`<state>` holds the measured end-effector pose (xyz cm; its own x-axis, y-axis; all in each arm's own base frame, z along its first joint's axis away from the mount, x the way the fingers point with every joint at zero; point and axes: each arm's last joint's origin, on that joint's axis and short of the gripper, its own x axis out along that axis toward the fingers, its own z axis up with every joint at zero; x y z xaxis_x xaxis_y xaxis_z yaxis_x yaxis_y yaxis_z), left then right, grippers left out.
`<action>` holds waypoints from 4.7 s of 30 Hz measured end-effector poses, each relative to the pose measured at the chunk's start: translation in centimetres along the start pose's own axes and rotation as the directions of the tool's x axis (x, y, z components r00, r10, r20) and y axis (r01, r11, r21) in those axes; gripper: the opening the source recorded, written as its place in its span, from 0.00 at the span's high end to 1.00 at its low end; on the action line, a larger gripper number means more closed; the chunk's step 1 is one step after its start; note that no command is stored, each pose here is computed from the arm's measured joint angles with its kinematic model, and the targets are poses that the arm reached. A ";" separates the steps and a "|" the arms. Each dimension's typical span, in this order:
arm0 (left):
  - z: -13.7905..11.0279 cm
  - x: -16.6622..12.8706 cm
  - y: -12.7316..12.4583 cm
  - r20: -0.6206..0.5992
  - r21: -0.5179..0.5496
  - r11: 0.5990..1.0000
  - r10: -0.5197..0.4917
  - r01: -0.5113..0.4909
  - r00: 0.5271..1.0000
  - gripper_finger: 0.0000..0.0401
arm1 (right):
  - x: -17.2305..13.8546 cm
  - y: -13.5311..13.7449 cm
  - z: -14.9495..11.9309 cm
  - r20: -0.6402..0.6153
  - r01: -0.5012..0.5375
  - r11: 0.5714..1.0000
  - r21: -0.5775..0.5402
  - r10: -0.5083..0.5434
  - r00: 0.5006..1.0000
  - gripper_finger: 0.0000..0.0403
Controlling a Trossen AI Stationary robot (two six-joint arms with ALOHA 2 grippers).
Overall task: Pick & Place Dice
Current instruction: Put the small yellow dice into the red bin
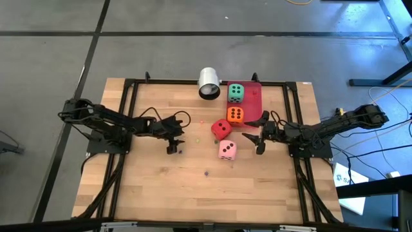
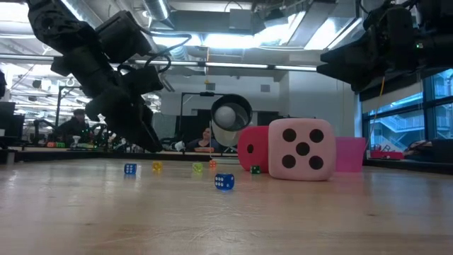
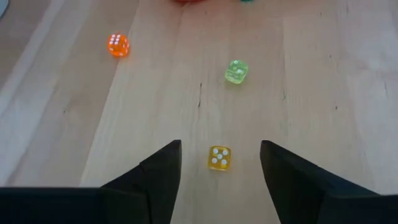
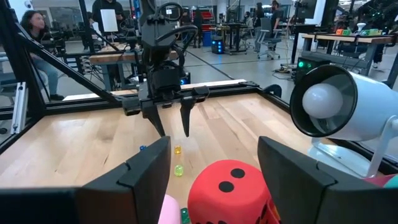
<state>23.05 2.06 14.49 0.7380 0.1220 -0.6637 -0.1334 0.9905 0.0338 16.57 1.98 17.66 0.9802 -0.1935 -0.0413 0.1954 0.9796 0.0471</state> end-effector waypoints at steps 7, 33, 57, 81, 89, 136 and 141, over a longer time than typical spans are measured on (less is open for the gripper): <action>-0.2 0.4 0.1 -0.011 0.017 0.999 0.032 -0.032 0.999 0.48 | 0.0 0.0 0.0 0.000 0.000 1.000 -0.017 0.000 1.000 0.41; -1.2 2.5 -0.3 -0.056 0.007 0.999 -0.031 0.032 0.998 0.48 | 0.0 0.0 0.0 0.000 0.000 1.000 -0.019 0.000 1.000 0.41; -1.6 2.8 -0.2 -0.089 0.008 1.000 -0.011 0.012 0.996 0.48 | 0.0 0.0 0.0 0.000 -0.001 1.000 -0.017 0.001 1.000 0.40; -1.8 2.8 -0.2 -0.110 0.001 1.000 -0.009 0.009 0.994 0.78 | 0.0 0.0 0.0 0.000 -0.001 1.000 -0.017 0.001 1.000 0.41; -1.6 2.7 -0.2 -0.088 0.001 1.000 -0.021 0.021 0.996 0.89 | 0.0 0.0 0.0 0.000 -0.001 1.000 -0.017 0.001 1.000 0.41; 6.2 -10.5 -2.0 0.625 0.308 0.817 0.212 -0.488 0.751 0.93 | 13.2 -2.8 4.7 -0.019 -0.270 0.880 0.391 0.301 0.953 0.41; 7.5 -9.6 -3.3 0.597 0.388 0.763 0.219 -0.517 0.772 0.93 | 15.3 -4.4 2.3 -0.010 -0.272 0.812 0.517 0.323 0.946 0.41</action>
<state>21.36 -1.90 26.41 0.9351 0.3495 -0.0590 -0.2266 0.7174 0.6588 30.76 -5.41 19.15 0.9904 0.1339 -0.0337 -0.0916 0.8198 0.5653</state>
